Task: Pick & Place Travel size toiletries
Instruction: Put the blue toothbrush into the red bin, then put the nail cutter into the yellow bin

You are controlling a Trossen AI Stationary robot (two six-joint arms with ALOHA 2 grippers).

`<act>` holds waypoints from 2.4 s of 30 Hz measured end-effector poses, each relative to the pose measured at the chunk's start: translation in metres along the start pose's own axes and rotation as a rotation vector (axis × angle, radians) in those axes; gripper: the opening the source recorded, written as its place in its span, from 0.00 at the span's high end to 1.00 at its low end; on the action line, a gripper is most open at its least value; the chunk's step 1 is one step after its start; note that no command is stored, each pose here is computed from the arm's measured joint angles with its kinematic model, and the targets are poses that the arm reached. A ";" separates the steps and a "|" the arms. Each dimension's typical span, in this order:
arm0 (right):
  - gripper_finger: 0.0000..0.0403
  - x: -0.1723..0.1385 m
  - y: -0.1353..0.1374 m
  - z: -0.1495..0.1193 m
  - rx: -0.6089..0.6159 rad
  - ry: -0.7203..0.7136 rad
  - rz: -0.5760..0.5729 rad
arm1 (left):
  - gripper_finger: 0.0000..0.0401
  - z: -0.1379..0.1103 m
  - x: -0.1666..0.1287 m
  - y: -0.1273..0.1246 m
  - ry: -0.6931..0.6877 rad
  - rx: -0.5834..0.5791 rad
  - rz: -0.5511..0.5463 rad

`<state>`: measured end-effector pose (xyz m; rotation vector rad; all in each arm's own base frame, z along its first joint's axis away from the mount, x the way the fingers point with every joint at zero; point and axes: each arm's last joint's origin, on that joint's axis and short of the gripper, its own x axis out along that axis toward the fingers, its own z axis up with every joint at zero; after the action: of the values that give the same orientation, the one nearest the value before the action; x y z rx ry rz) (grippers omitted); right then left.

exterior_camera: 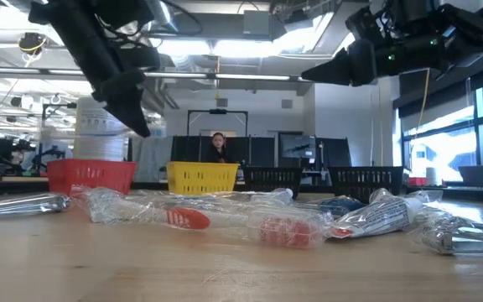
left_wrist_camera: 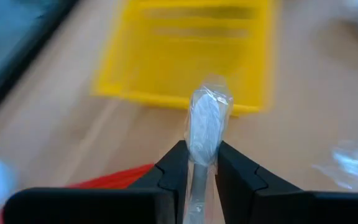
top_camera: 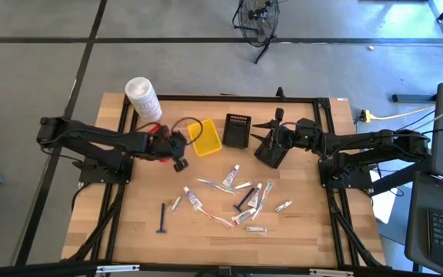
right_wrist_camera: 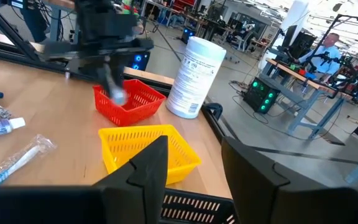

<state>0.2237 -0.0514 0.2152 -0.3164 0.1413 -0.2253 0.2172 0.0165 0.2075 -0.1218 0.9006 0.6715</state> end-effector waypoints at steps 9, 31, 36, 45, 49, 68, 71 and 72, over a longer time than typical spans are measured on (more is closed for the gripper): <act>0.64 0.000 -0.001 0.000 -0.020 0.010 -0.027 | 0.84 0.003 0.002 0.019 0.030 0.310 0.088; 0.63 0.000 -0.001 0.000 -0.020 0.008 -0.022 | 0.73 -0.018 0.036 0.039 0.065 0.403 -0.025; 0.65 0.000 -0.001 0.000 -0.020 0.008 -0.022 | 0.69 -0.018 0.036 0.040 0.072 0.397 -0.030; 0.68 0.000 -0.001 0.000 -0.020 0.008 -0.023 | 0.61 -0.018 0.034 0.038 0.075 0.417 -0.009; 0.67 0.000 -0.001 0.000 -0.014 0.008 -0.022 | 0.60 -0.006 0.023 0.034 0.072 0.413 0.020; 0.73 0.000 0.000 0.000 0.088 -0.005 0.019 | 0.60 0.000 -0.021 -0.022 0.172 -0.102 -0.444; 0.74 0.000 0.002 -0.001 0.149 -0.006 0.074 | 0.60 -0.013 -0.030 -0.037 0.219 -0.141 -0.477; 0.74 0.000 0.003 -0.001 0.170 0.000 0.097 | 0.60 -0.018 -0.034 -0.042 0.231 -0.150 -0.478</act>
<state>0.2239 -0.0487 0.2130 -0.1400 0.1363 -0.1403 0.2149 -0.0394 0.2144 -0.5397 0.9949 0.2796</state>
